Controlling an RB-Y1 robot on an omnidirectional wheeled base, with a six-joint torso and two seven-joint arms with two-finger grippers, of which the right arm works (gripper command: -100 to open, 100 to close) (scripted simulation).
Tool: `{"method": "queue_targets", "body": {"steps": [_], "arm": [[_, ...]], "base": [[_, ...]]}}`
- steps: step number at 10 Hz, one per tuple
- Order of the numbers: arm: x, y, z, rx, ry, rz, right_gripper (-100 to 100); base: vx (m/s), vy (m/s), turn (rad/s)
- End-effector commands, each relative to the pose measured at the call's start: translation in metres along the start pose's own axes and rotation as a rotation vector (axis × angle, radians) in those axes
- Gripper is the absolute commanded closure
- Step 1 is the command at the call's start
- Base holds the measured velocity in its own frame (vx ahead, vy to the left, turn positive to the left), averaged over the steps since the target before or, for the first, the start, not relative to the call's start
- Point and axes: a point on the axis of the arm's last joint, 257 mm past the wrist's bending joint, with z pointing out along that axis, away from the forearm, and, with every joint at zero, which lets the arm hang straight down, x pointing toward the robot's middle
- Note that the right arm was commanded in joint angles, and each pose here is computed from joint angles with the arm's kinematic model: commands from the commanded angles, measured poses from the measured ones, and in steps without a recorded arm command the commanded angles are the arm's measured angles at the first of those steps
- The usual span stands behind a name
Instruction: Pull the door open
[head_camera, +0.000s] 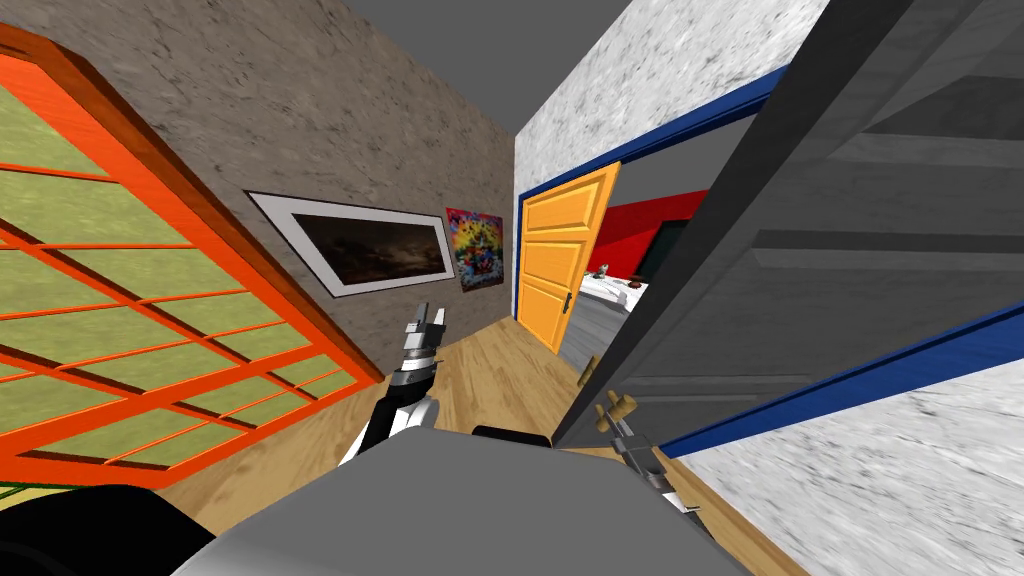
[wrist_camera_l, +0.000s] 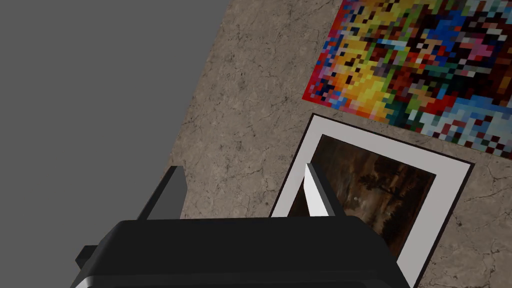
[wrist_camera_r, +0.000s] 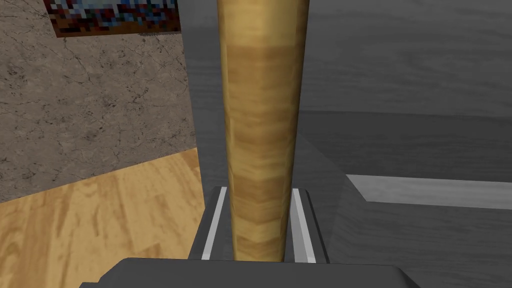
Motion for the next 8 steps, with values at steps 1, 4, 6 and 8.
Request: {"method": "queue_targets", "body": {"steps": [1,4,6,8], "arm": [[0.0023,0.0003,-0.0045,0.006,0.005,0.001,100],[0.0033,0.0009,-0.0092,0.014,0.008,0.001,100],[0.0000,0.0001,-0.0086,0.017,-0.002,0.001,100],[0.0005,0.0003,-0.0080,0.021,-0.001,0.001,100]], "base": [[-0.192,-0.094,0.167],[-0.188,-0.052,0.116],[-0.101,-0.034,0.084],[-0.187,-0.065,0.146]]}}
